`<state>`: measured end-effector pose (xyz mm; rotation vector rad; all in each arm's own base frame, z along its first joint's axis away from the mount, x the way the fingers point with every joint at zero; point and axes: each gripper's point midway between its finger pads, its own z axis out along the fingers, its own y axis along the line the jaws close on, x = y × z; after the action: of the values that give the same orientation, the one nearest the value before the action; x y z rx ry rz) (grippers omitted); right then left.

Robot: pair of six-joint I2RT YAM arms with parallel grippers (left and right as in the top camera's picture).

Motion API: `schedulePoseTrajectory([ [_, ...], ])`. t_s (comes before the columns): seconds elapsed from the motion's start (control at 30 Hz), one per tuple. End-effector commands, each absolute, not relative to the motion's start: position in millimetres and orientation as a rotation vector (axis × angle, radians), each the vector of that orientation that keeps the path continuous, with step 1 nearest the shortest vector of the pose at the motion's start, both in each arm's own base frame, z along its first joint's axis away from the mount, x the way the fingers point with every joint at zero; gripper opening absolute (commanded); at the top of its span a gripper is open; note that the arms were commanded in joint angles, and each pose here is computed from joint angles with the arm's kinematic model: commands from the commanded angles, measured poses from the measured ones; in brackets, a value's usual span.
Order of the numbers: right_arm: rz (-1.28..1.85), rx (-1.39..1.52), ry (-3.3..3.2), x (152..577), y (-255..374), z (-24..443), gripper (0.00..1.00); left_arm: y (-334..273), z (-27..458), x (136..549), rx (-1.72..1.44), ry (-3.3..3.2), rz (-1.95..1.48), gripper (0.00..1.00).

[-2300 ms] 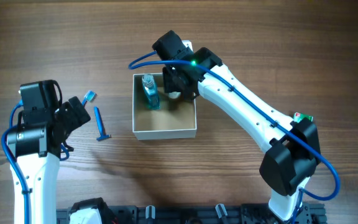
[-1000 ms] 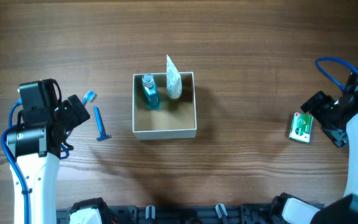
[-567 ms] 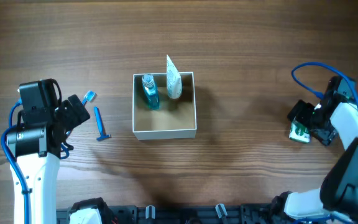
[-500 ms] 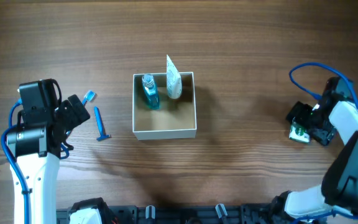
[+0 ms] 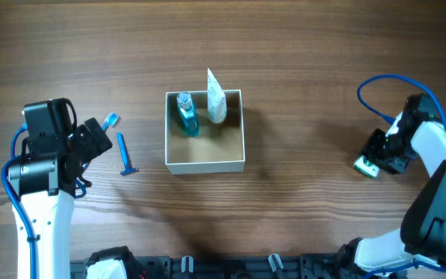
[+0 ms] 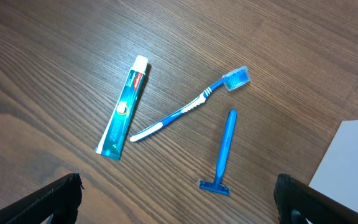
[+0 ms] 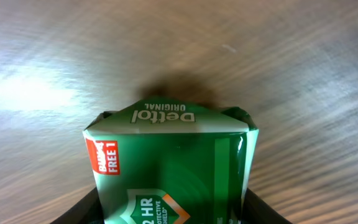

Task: Pack container
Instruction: 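Lower the soap box into the box and open the right gripper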

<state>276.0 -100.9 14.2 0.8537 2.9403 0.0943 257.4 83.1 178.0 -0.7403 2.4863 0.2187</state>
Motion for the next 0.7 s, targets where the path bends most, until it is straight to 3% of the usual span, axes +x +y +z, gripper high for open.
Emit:
schedulePoseTrajectory([
  [0.0, 0.160, 0.384, 2.748, 338, -63, 109, 0.35, 89, 185, 260, -0.764, 2.458, 0.244, 1.00],
  [0.13, 0.200, -0.399, 2.515, 344, 63, 200, 0.24, 89, 185, 260, -0.764, 2.458, 0.244, 1.00],
  [0.37, 0.329, -1.239, 2.225, 264, 224, 207, 0.24, 89, 185, 260, -0.764, 2.458, 0.244, 1.00],
  [0.53, 0.259, -1.412, 2.188, 265, 259, 172, 0.28, 89, 185, 260, -0.764, 2.458, 0.244, 1.00],
  [0.67, 0.223, -1.400, 2.181, 294, 281, 141, 0.29, 89, 185, 260, -0.764, 2.458, 0.244, 1.00],
])
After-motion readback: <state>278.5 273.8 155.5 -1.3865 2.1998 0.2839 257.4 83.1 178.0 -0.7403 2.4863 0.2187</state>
